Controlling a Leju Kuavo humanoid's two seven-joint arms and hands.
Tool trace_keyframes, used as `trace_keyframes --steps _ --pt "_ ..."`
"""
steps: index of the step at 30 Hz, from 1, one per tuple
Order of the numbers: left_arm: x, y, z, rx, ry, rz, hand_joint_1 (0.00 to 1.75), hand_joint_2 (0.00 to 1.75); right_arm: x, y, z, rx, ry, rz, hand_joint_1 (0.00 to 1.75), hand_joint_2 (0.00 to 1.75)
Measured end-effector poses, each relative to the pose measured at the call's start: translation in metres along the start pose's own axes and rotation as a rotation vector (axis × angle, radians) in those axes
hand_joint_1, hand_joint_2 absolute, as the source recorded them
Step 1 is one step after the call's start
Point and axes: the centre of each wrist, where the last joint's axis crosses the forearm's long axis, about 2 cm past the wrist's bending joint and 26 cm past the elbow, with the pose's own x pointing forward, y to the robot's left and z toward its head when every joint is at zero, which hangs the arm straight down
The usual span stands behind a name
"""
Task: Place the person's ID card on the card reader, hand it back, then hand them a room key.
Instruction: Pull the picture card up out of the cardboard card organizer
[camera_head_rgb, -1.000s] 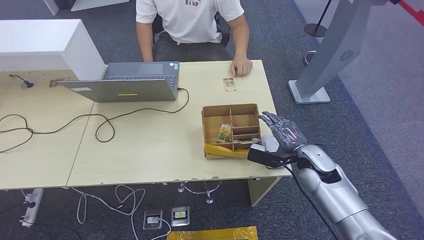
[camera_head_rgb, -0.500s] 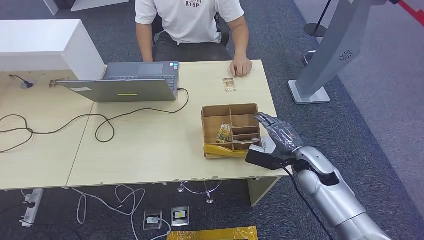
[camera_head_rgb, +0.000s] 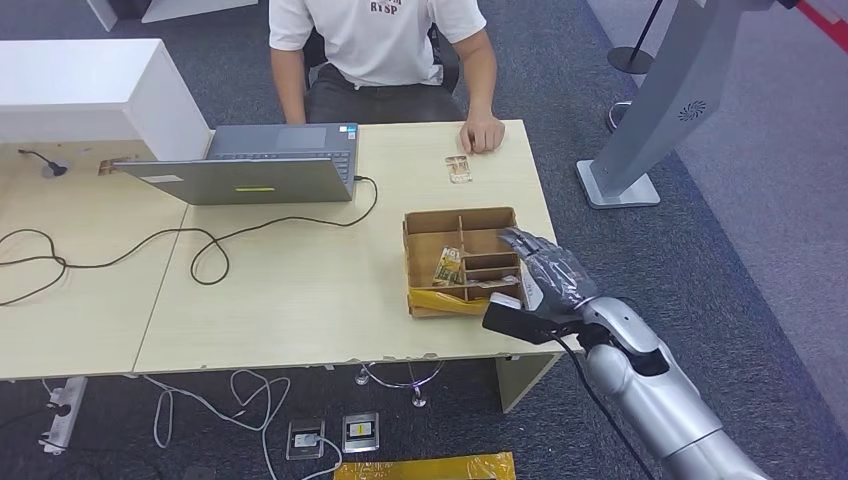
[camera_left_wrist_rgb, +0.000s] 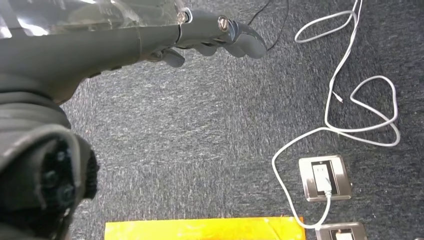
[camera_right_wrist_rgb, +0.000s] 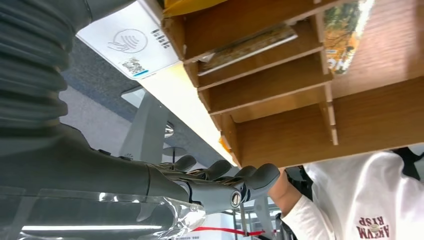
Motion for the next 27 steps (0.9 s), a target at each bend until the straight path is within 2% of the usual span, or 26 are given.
trace_keyframes --steps 15,27 --pt "0.001 0.0 0.0 -0.012 -0.01 -0.01 0.0 0.0 0.013 -0.006 -0.021 -0.037 -0.058 -0.004 0.0 1.75" --pt "0.003 0.001 -0.002 -0.018 -0.023 -0.024 0.0 0.0 0.01 -0.001 -0.022 -0.015 -0.035 -0.012 0.0 1.75"
